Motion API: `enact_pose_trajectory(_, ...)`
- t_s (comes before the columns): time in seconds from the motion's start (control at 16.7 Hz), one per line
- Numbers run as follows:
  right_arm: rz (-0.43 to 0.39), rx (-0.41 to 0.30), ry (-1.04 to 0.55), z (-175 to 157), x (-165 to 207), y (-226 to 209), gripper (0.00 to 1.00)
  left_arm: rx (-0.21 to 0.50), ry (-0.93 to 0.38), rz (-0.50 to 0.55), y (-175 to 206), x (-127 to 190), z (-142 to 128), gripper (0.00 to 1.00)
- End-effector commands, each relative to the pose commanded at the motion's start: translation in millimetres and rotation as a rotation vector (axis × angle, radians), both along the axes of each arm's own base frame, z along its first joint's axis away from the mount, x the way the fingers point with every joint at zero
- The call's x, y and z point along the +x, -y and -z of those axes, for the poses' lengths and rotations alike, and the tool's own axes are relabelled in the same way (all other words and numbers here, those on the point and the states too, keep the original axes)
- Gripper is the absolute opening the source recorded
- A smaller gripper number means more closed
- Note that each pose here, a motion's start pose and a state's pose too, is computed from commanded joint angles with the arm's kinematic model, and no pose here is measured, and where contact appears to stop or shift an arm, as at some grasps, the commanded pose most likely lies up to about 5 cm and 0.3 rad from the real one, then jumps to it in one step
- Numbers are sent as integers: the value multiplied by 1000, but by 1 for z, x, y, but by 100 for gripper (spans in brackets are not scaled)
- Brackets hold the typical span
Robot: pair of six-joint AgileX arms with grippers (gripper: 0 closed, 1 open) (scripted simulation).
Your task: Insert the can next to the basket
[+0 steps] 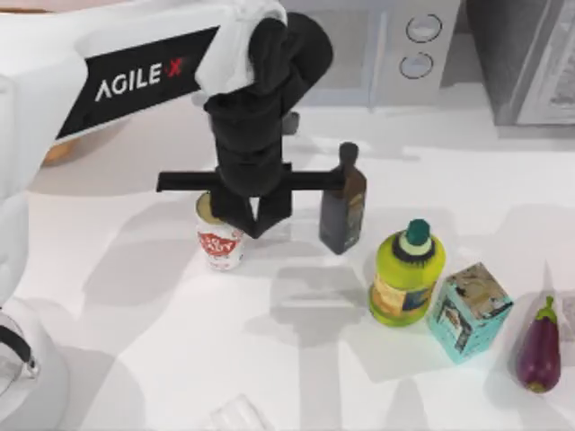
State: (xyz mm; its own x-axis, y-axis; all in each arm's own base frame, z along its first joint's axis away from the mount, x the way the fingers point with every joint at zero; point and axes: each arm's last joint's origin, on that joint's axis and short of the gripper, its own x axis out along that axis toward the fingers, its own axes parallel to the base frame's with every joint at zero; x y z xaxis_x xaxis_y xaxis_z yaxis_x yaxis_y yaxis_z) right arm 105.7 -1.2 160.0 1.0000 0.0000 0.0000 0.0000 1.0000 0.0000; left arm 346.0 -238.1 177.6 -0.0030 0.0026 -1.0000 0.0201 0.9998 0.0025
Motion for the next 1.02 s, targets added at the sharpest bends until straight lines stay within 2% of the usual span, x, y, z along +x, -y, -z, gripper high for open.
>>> enact_pose_trajectory(0.36,0,0,0,0,0,0,100,-11,5,7,3,0,-1,0)
enact_pose_trajectory(0.66,0,0,0,0,0,0,100,-8,-42,15,6,-4,13,0)
enact_pose_trajectory(1.02,0,0,0,0,0,0,100,0,0,0,0,0,8,0)
